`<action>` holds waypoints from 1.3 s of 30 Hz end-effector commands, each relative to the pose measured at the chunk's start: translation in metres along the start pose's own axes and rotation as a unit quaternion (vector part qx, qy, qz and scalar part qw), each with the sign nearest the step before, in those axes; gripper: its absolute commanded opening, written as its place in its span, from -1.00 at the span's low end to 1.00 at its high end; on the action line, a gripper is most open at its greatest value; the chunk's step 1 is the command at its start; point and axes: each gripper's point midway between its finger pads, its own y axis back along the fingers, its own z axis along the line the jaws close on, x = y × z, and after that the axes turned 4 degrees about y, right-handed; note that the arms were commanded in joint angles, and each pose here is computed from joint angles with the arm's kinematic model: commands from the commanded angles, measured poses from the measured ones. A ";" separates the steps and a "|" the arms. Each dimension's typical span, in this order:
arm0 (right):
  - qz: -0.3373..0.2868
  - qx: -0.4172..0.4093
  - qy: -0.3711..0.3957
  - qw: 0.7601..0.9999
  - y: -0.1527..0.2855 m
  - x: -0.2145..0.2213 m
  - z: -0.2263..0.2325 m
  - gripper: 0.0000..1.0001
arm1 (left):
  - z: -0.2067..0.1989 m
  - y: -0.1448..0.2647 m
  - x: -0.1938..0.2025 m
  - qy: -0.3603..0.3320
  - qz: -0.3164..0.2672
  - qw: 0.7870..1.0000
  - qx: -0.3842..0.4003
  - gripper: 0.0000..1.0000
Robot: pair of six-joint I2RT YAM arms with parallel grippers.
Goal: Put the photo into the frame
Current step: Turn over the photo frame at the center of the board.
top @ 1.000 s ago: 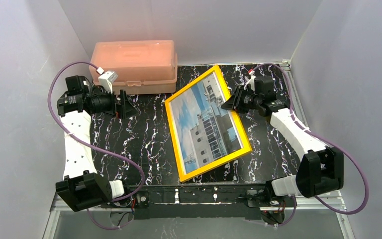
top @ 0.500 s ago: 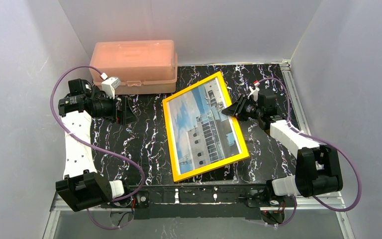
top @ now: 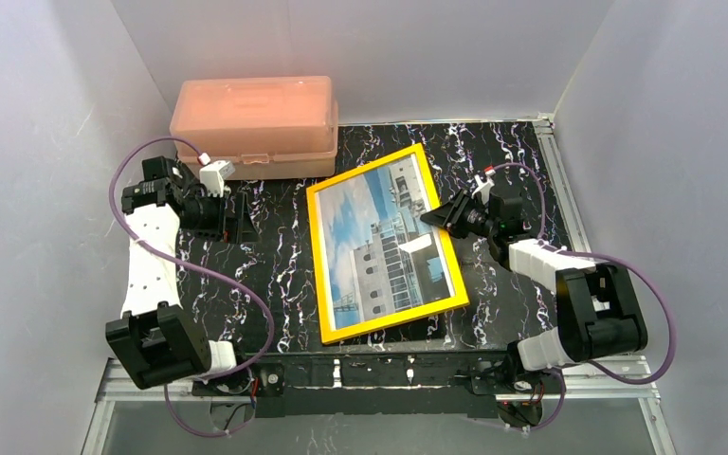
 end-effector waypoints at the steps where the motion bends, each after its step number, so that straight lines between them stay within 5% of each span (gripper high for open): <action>1: -0.042 -0.005 0.058 0.997 -0.008 -0.018 -0.005 -0.53 | 0.011 -0.008 0.005 0.035 0.021 0.999 -0.013 0.97; 14: -0.005 0.007 0.059 0.998 -0.022 0.016 -0.046 -0.20 | 0.021 -0.040 0.015 0.046 0.062 0.997 -0.029 0.97; 15: -0.002 0.009 0.061 0.998 -0.022 0.017 -0.048 0.70 | 0.021 -0.042 0.014 0.046 0.063 0.997 -0.028 0.97; 16: -0.002 0.014 0.064 0.998 -0.022 0.017 -0.049 0.94 | 0.021 -0.043 0.013 0.048 0.064 0.996 -0.027 0.97; 28: -0.027 0.032 0.071 0.997 -0.027 -0.009 -0.035 0.97 | 0.018 -0.042 0.005 0.040 0.049 0.998 -0.030 0.97; 39: -0.100 0.184 0.158 0.965 0.034 -0.071 -0.029 0.97 | 0.068 0.001 -0.032 0.025 -0.045 0.985 -0.162 0.97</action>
